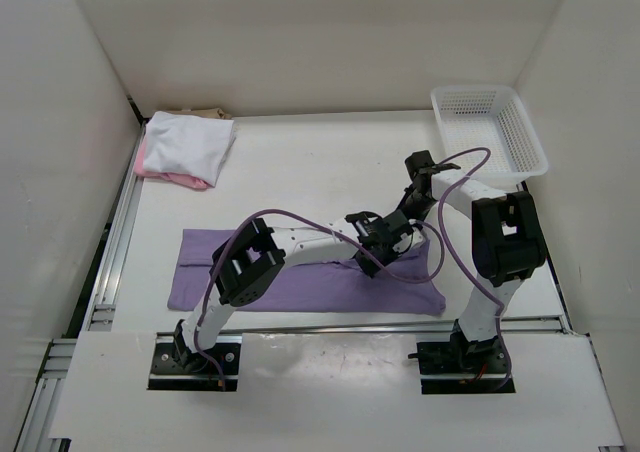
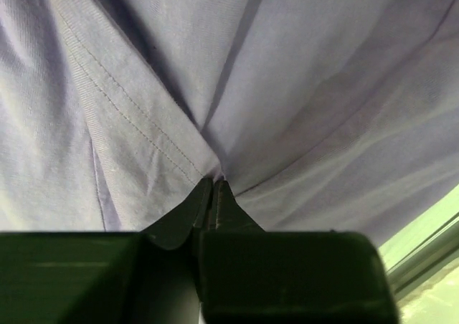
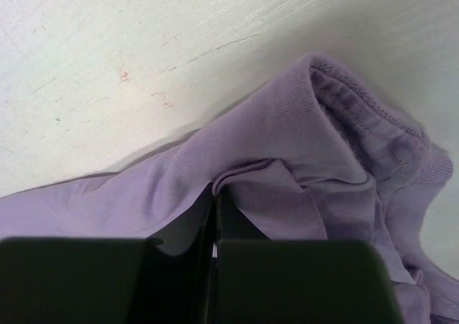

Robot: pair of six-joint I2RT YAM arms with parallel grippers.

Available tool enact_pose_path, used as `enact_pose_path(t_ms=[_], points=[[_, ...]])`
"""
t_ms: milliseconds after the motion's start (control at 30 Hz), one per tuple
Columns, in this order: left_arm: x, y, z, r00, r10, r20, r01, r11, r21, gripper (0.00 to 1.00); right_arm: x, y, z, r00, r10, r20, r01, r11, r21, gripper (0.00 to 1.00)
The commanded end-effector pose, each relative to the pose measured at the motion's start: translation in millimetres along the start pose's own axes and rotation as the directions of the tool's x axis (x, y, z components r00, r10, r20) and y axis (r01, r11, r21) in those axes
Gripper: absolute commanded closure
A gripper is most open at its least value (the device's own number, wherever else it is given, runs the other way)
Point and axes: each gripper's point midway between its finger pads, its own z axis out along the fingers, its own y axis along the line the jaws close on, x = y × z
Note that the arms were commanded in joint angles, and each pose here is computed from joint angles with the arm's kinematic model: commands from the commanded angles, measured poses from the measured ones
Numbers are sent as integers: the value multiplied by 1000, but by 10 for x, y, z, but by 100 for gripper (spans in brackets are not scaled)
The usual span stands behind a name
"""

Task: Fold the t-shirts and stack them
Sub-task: Fold the other side of the tshirt into a rectangle

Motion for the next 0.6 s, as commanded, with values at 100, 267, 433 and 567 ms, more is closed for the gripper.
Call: enact_pose_path(t_ms=[100,267,433,567], points=[[-7,63,14,1000,-1,-1,1,1000,-30,89,-67,35,-116,999,-18,32,18,1000,-17,100],[-192,269,-200,998,-26,49,30,996,-83,89,-68,-43,-174,998,-34,48,34,999,17,100],[-250,441,-517,992,-88,91,90,996,-13,89,-35,-105,-388,992,-60,110,57,998,31,100],[-51,289,-636,995,-87,48,84,994,65,89,203,-202,-487,987,-109,115,101,992,68,100]])
